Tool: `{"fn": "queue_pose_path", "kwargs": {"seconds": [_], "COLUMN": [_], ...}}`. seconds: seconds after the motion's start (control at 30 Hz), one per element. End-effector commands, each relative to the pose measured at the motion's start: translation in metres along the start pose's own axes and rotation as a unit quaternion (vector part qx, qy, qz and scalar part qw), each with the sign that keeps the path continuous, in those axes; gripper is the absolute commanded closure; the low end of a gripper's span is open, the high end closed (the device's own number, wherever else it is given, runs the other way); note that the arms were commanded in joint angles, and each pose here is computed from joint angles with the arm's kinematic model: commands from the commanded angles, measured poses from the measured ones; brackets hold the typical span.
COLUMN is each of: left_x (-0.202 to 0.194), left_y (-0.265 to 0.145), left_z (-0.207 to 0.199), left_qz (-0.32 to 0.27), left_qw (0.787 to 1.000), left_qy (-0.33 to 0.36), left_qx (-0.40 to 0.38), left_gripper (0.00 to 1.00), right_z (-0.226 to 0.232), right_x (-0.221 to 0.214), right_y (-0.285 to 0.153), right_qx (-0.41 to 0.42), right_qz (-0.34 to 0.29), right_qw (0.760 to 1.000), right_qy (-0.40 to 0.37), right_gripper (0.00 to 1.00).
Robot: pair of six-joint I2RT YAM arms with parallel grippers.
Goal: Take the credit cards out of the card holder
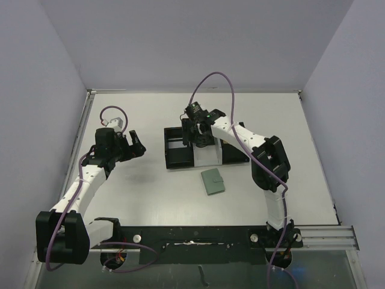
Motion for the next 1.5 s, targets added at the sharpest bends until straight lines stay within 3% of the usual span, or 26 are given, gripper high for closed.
{"fn": "queue_pose_path", "kwargs": {"seconds": [0.0, 0.1, 0.27, 0.5, 0.63, 0.87, 1.1, 1.47], "left_x": [0.025, 0.024, 0.025, 0.023, 0.019, 0.003, -0.004, 0.002], "left_y": [-0.006, -0.005, -0.004, -0.002, 0.004, 0.015, 0.02, 0.014], "left_z": [-0.004, -0.005, -0.005, -0.013, -0.024, -0.052, -0.055, -0.046], "left_qz": [-0.04, -0.038, -0.037, -0.036, -0.022, 0.028, 0.047, 0.029], "left_qw": [0.999, 0.999, 0.999, 0.998, 0.997, 0.989, 0.989, 0.994], "left_qy": [0.003, 0.003, 0.003, 0.006, 0.011, 0.035, 0.049, 0.054], "left_qx": [-0.007, -0.012, -0.011, -0.041, -0.076, -0.144, -0.13, -0.092], "left_gripper": [0.13, 0.13, 0.13, 0.15, 0.18, 0.22, 0.22, 0.22], "right_z": [0.027, 0.023, 0.014, -0.044, -0.097, -0.149, -0.193, -0.208], "right_x": [0.023, 0.031, 0.038, 0.041, 0.051, 0.045, 0.04, 0.056], "right_y": [-0.034, -0.05, -0.08, -0.11, -0.116, -0.111, -0.116, -0.102], "right_qx": [0.043, 0.033, 0.02, -0.034, -0.057, -0.085, -0.157, -0.069], "right_qz": [-0.039, -0.056, -0.086, -0.137, -0.138, -0.11, -0.126, -0.104], "right_qw": [0.998, 0.997, 0.995, 0.99, 0.986, 0.984, 0.972, 0.981], "right_qy": [-0.017, -0.029, -0.04, 0.014, 0.074, 0.111, 0.124, 0.148], "right_gripper": [0.42, 0.33, 0.27, 0.25, 0.25, 0.25, 0.24, 0.18]}}
Point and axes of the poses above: each gripper's point midway between its finger pads, its own y axis out along the fingers, its own z axis along the line the jaws close on, x = y × z, the point moved 3 cm from there along -y, back along the fingers, and after that the axes turned 15 degrees about y, right-handed, at the moved point
